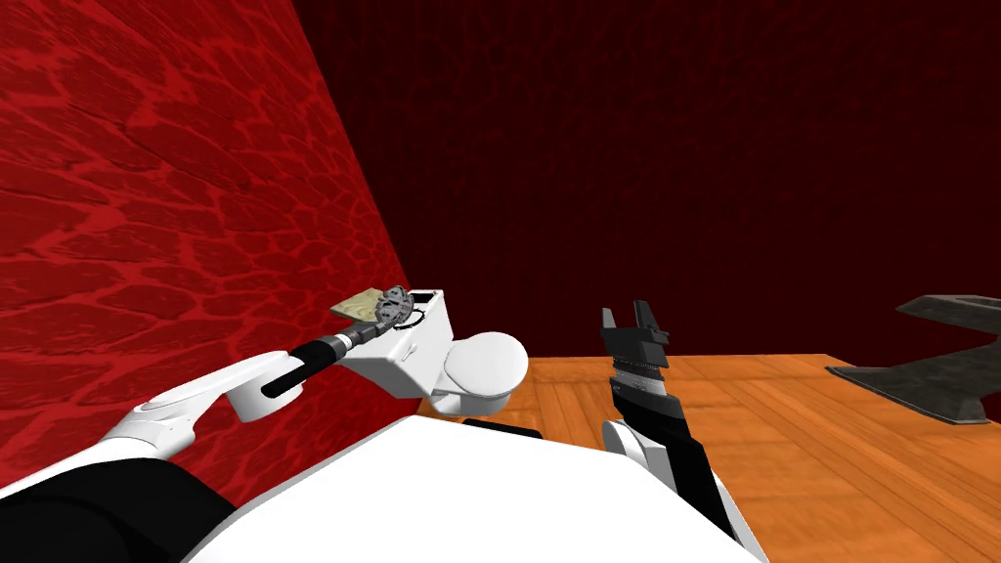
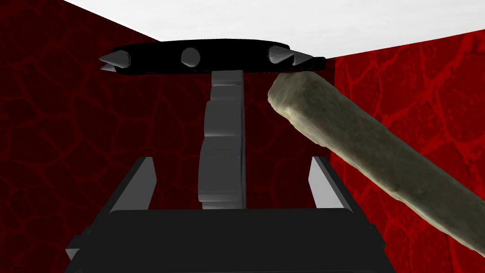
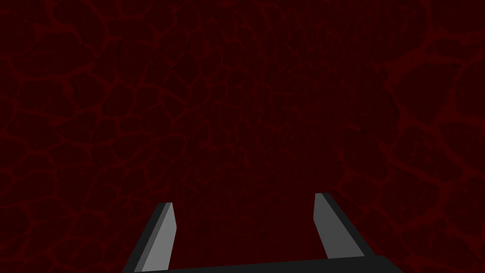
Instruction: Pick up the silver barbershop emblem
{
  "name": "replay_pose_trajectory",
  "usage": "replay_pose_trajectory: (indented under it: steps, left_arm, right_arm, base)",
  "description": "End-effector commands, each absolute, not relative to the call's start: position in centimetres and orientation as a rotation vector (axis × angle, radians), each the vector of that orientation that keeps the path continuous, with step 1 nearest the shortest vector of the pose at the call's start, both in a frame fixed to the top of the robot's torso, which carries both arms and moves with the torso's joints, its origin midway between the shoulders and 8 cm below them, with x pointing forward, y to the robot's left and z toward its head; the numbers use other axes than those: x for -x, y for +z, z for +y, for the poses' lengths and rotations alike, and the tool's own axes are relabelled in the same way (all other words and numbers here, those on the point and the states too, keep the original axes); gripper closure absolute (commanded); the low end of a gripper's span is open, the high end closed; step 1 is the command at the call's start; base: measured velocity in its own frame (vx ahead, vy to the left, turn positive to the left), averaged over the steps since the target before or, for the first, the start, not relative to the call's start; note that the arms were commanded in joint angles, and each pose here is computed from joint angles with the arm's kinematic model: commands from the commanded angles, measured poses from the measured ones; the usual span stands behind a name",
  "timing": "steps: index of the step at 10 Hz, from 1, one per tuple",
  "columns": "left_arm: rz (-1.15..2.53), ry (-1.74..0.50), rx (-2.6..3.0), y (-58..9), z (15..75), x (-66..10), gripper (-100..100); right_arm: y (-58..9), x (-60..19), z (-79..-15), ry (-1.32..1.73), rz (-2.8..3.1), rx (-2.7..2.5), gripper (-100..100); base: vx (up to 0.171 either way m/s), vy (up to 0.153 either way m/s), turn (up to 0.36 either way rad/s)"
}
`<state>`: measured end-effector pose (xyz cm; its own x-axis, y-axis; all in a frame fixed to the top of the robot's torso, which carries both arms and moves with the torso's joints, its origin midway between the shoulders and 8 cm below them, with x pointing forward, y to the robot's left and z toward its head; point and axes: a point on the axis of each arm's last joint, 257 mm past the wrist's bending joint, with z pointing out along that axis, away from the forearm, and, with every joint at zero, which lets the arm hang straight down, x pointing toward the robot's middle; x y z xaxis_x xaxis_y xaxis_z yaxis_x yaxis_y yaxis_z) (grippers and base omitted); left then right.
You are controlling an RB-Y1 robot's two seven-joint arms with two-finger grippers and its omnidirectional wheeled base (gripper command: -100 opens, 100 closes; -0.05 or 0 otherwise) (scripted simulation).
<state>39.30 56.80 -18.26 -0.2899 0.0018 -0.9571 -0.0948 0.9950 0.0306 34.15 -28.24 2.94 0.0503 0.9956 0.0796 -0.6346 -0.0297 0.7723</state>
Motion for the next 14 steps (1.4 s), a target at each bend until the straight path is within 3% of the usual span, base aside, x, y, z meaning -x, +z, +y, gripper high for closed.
replay_pose_trajectory:
  steps: [1,3,6,9,12,14]
  left_arm:
    - [1.883,0.087,0.076,-19.9,56.9,-39.7,-100]
    - [1.859,0.112,0.096,-19.0,58.4,-40.7,-100]
    - [1.852,0.154,0.133,-18.9,60.9,-40.9,-100]
    - [1.835,0.153,0.146,-18.9,61.5,-43.0,-100]
    - [1.844,0.192,0.183,-19.5,63.7,-42.4,-100]
    - [1.862,0.186,0.186,-20.8,63.7,-43.3,-100]
  right_arm:
    - [2.9,-34.2,-28.2,1.445,0.613,-0.764,0]
    - [3.0,-34.2,-28.2,1.446,0.613,-0.764,0]
    - [2.9,-34.2,-28.2,1.445,0.613,-0.764,0]
    - [2.9,-34.2,-28.2,1.446,0.613,-0.764,0]
    - [2.9,-34.2,-28.2,1.445,0.613,-0.764,0]
    - [3.0,-34.2,-28.2,1.446,0.613,-0.764,0]
  base:
    - [-0.142,0.022,-0.29]
    - [-0.134,0.027,-0.112]
    - [0.008,-0.006,0.012]
    - [-0.132,0.032,-0.181]
    - [-0.004,-0.009,0.006]
    - [-0.154,0.021,-0.263]
